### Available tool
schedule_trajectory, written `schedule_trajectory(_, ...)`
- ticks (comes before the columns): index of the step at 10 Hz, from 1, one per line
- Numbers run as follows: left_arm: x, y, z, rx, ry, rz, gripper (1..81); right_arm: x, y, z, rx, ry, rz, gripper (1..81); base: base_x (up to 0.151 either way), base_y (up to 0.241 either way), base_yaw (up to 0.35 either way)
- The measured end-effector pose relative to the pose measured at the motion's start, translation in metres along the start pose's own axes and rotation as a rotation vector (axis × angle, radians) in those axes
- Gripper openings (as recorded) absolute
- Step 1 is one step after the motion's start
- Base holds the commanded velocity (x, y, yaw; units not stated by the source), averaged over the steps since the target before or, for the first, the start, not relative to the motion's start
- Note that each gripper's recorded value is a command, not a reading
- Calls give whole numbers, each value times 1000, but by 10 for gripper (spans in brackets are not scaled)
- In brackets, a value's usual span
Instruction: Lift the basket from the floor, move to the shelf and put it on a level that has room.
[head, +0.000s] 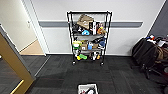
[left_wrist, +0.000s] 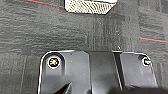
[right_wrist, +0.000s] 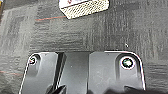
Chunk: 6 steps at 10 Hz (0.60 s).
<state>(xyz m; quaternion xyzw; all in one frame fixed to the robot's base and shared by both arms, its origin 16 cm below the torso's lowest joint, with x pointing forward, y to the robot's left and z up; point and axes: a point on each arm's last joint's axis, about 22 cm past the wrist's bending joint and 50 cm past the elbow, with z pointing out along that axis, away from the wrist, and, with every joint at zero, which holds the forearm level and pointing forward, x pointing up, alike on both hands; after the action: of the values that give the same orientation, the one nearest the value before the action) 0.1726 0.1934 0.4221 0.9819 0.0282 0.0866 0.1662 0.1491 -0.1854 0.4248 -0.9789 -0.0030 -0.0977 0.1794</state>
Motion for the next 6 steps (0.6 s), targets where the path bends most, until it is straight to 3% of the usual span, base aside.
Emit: schedule_trajectory(6, -6, -2, 0, 2, -4, -7, 811, -2, 9, -2, -15, -5, 0, 811, 74, 0, 0)
